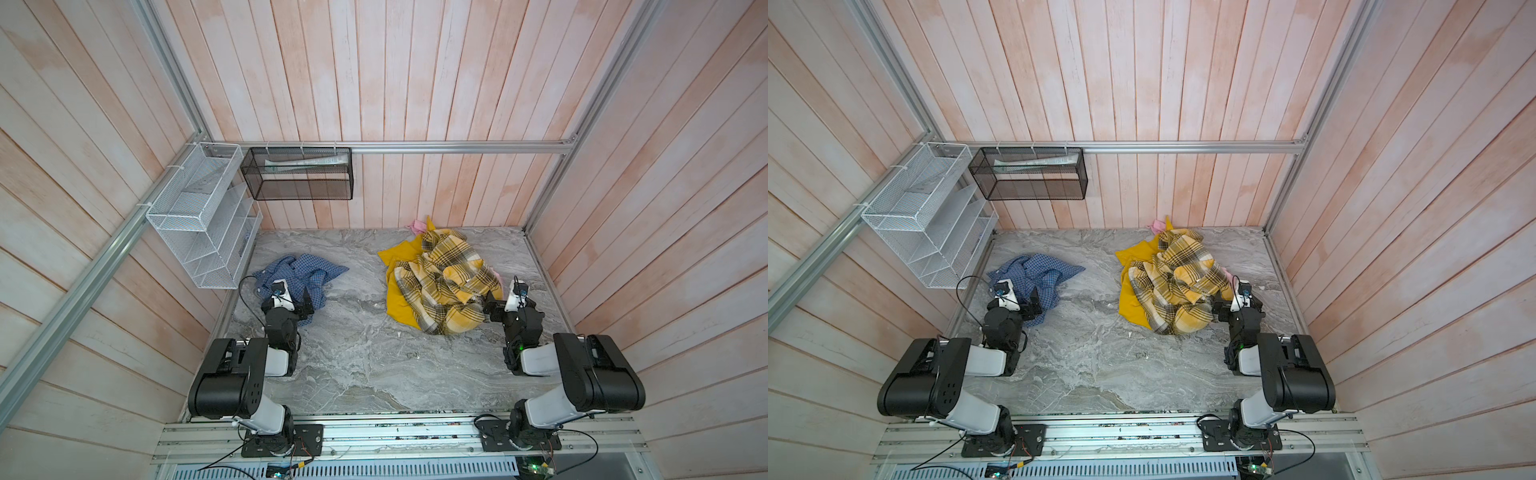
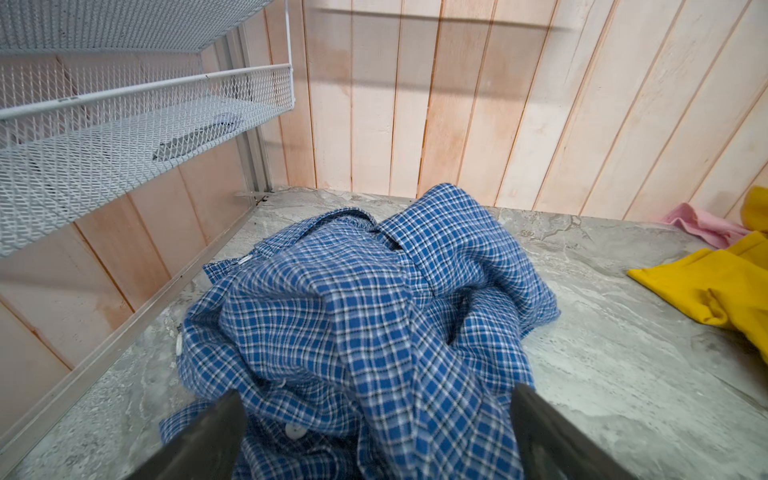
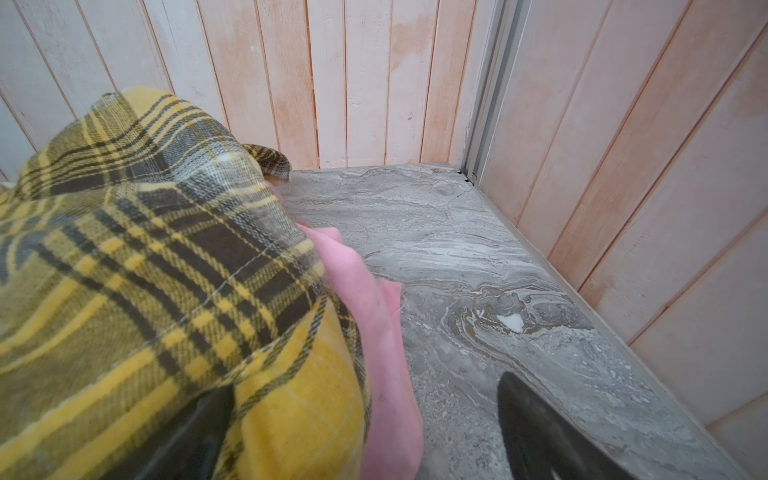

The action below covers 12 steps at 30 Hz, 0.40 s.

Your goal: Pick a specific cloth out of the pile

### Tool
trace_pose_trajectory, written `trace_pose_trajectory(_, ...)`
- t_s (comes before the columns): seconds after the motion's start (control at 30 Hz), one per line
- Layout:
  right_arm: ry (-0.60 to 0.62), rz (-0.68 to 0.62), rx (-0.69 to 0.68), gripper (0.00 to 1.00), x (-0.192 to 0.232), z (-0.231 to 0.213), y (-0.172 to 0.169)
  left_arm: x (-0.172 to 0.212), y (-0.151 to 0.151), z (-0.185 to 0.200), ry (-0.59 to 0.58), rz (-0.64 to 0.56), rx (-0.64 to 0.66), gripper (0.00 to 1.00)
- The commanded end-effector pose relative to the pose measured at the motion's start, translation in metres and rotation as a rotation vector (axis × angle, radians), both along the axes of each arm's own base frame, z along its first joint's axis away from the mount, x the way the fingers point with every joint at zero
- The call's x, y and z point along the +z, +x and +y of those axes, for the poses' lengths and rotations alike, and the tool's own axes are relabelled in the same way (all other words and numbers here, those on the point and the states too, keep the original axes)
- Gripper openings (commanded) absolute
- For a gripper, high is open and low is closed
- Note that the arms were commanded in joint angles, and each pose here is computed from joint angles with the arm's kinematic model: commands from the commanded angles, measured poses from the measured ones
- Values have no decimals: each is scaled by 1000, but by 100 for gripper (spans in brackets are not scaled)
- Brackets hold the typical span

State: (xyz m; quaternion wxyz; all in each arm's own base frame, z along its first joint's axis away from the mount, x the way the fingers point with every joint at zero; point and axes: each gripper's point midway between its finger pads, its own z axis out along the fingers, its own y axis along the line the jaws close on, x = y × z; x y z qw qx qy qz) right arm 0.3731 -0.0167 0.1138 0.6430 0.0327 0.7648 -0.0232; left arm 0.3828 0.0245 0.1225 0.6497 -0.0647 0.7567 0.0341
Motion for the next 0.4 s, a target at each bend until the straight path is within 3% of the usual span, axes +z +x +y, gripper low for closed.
trace_pose_trajectory(0.0, -4, -27, 12, 98, 10, 1, 4, 6, 3, -3, 10, -14, -17, 100)
trace_pose_trajectory(0.37, -3, -27, 11, 98, 10, 1, 4, 6, 4, -3, 10, -16, -19, 100)
